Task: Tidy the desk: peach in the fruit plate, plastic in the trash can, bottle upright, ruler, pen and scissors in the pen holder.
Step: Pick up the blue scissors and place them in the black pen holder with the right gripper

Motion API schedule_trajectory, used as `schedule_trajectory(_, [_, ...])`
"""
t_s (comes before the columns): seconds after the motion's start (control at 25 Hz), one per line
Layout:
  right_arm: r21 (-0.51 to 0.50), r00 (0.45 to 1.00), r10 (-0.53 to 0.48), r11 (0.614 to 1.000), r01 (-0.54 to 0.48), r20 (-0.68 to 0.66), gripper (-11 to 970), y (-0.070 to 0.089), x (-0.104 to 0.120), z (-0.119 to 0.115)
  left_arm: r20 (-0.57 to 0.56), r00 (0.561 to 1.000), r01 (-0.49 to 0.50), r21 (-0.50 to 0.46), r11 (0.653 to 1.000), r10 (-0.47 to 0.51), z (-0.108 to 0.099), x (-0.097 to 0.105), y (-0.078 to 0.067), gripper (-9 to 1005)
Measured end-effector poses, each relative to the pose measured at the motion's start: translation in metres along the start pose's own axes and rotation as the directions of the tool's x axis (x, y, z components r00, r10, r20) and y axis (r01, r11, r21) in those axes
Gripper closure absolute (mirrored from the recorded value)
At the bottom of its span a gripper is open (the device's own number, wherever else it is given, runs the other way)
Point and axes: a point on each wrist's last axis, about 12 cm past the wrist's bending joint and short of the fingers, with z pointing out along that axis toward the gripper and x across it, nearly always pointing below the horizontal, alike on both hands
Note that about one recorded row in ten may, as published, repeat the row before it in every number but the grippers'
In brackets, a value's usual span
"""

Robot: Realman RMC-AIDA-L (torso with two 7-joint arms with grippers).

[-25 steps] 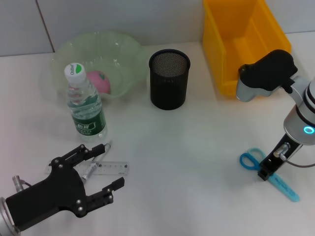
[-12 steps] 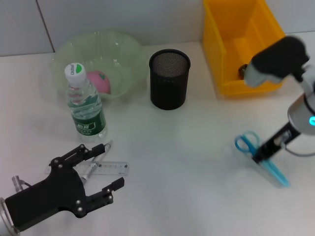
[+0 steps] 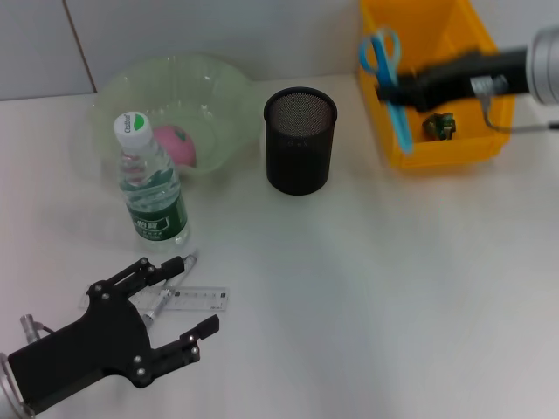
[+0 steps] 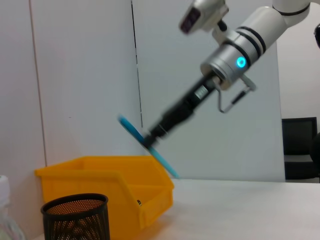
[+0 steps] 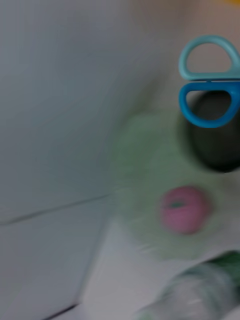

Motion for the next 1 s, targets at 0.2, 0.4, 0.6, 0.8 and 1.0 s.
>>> schedule_trajectory(0.2, [-0.035, 0.975, -0.106, 0.993, 0.115, 0.195, 659, 0.006, -0.011, 0.019, 0.001, 1.000, 0.004, -0.001, 1.000, -0.004, 0.000, 0.000, 0.000, 208])
schedule_trajectory(0.4, [-0.030, 0.930, -0.185, 0.978, 0.204, 0.317, 644, 0.011, -0.005, 0.050, 0.004, 1.000, 0.015, -0.006, 1.000, -0.015, 0.000, 0.001, -0.001, 208])
schedule_trajectory(0.6, [-0.013, 0.872, -0.217, 0.969, 0.247, 0.439, 630, 0.010, 0.007, 0.067, 0.019, 0.999, 0.028, 0.001, 1.000, -0.028, 0.000, -0.002, 0.000, 208])
schedule_trajectory(0.8, [0.016, 0.852, -0.232, 0.967, 0.255, 0.469, 615, 0.005, 0.025, 0.077, 0.022, 0.999, 0.032, 0.004, 0.999, -0.032, -0.001, -0.002, 0.000, 208])
schedule_trajectory(1.0, [0.053, 0.845, -0.246, 0.967, 0.251, 0.475, 601, 0.001, 0.040, 0.086, 0.025, 0.999, 0.034, 0.005, 0.999, -0.034, -0.001, -0.003, 0.000, 208])
